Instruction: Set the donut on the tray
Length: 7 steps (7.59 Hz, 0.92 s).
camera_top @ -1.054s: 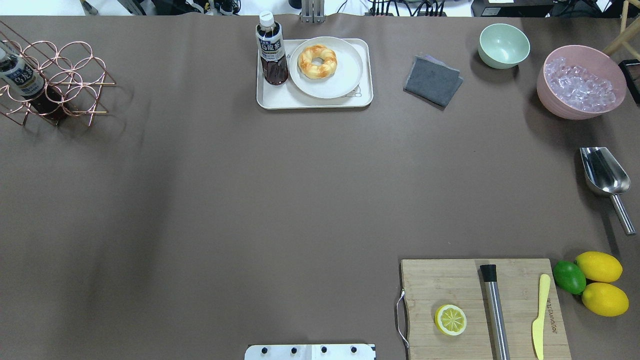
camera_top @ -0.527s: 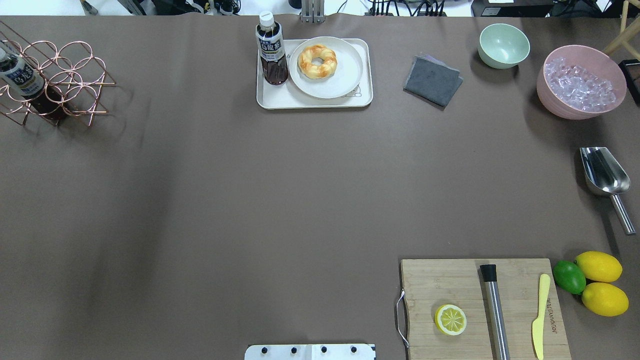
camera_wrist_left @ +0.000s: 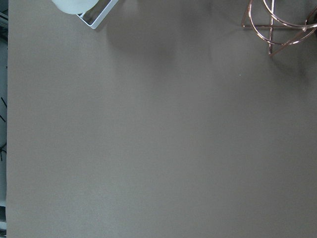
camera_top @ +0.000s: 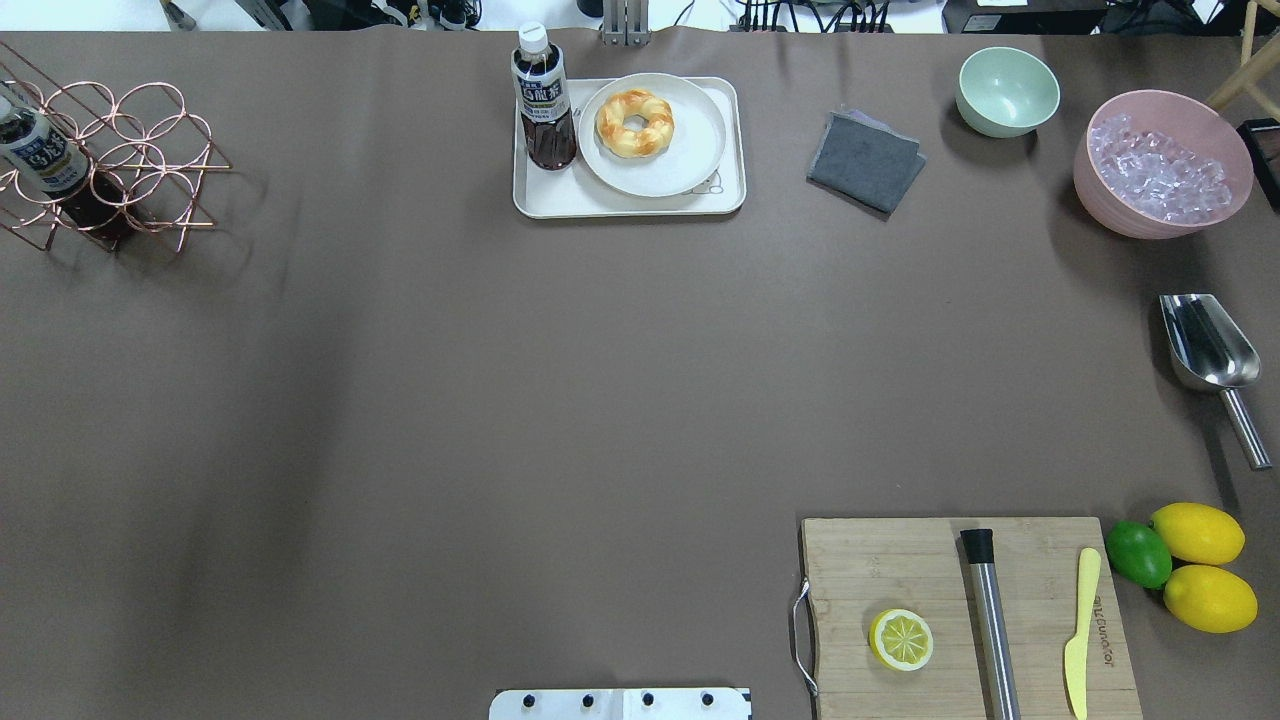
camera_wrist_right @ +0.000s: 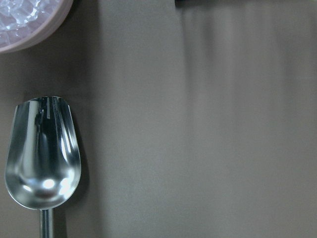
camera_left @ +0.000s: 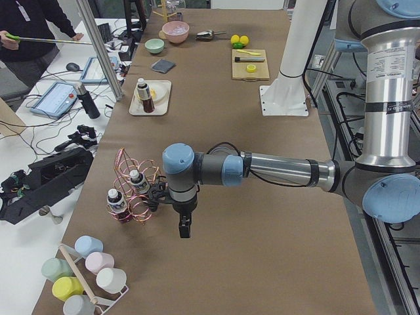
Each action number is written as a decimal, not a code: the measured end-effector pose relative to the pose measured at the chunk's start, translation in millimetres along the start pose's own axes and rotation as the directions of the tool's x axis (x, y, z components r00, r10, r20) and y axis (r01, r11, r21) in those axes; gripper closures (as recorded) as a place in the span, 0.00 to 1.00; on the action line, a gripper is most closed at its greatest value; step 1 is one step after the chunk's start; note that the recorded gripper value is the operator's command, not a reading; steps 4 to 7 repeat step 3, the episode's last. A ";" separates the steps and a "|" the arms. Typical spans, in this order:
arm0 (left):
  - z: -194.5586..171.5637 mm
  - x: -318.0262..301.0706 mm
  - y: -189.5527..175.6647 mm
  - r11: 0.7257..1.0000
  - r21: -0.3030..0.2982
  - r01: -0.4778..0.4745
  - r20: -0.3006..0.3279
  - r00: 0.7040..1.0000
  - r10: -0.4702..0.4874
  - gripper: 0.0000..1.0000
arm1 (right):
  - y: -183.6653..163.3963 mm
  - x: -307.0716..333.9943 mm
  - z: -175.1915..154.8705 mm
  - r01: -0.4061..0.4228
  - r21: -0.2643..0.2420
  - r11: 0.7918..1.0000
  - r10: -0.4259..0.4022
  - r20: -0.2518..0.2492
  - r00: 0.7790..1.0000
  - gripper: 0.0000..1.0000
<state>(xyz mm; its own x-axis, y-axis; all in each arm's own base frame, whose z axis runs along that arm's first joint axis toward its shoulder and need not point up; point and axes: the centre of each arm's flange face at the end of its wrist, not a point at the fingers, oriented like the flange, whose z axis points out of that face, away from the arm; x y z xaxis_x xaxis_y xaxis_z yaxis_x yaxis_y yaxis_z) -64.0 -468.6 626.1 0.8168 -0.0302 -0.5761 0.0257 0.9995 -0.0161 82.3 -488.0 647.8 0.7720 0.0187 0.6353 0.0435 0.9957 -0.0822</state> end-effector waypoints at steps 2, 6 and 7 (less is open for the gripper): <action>-2.4 1.6 -2.0 1.000 0.005 -0.004 0.002 1.000 0.004 0.02 | -1.0 -0.6 -0.8 0.001 0.002 1.000 -0.001 0.000 1.000 0.00; -3.7 2.1 -3.0 1.000 0.009 -0.005 0.002 1.000 0.005 0.02 | -1.8 -1.0 -1.4 0.001 0.003 1.000 -0.001 0.000 1.000 0.00; -3.7 2.1 -3.0 1.000 0.009 -0.005 0.002 1.000 0.005 0.02 | -1.8 -1.0 -1.4 0.001 0.003 1.000 -0.001 0.000 1.000 0.00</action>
